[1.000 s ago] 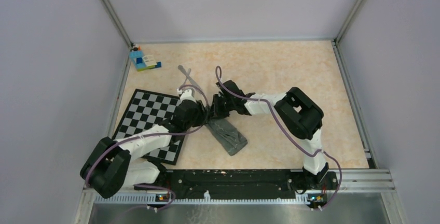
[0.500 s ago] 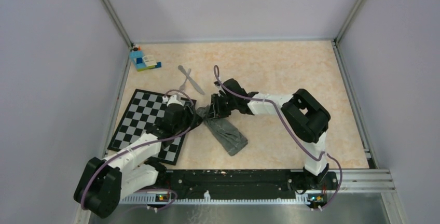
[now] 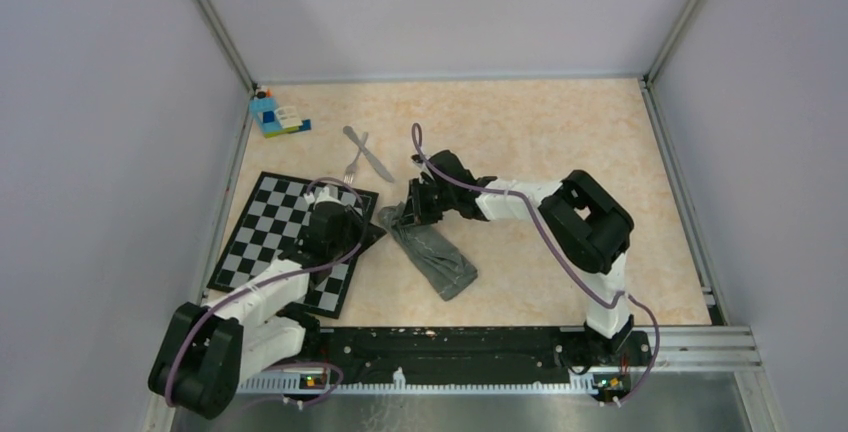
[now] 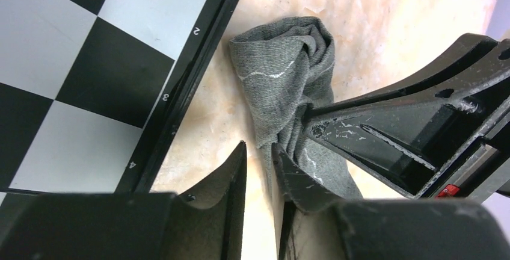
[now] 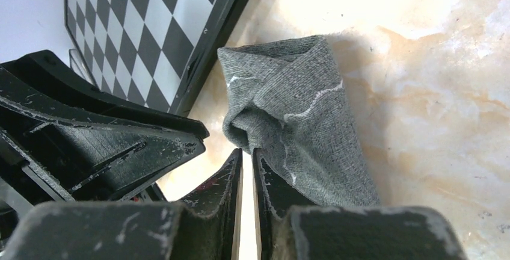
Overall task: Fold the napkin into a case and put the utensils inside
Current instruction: Grasp the top corner of the smaller rectangle folded napkin from the folded napkin.
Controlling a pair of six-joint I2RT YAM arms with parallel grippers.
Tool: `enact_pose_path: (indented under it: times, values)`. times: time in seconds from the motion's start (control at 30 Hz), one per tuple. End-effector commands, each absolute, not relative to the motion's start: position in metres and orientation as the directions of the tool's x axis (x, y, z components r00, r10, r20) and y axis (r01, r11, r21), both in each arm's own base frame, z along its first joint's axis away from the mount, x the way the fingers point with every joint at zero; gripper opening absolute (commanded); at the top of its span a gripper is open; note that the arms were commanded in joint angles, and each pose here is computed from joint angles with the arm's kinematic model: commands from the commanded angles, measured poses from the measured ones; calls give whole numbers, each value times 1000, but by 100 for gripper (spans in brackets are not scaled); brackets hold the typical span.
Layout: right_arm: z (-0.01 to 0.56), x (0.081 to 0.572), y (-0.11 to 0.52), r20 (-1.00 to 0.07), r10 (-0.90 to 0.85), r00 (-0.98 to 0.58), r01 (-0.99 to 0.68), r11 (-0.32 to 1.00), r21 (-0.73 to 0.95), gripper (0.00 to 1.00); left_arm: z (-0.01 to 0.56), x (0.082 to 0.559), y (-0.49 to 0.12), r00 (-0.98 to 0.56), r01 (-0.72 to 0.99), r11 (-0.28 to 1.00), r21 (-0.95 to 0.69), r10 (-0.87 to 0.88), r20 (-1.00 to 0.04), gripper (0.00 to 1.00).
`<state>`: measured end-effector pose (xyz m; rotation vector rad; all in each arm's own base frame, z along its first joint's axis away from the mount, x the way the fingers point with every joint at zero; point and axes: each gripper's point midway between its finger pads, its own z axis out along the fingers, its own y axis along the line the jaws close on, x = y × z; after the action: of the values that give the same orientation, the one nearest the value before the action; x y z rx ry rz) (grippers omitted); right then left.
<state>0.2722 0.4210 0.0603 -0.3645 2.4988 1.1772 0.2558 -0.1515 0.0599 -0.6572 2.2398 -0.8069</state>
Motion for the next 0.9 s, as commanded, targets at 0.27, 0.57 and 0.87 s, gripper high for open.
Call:
enact_pose_path:
  times: [0.27, 0.57, 0.87]
  values:
    - [61, 288, 446, -453, -82, -888, -414, 573, 708, 2, 40, 267, -159, -713, -217, 723, -656, -576, -399, 9]
    - [58, 272, 461, -421, -118, -899, -415, 536, 735, 7, 29, 269, -166, -735, -210, 723, -658, -561, -382, 2]
    - [103, 298, 416, -482, -30, -876, -420, 537, 731, 23, 29, 261, -158, -729, -203, 744, -636, -549, -410, 0]
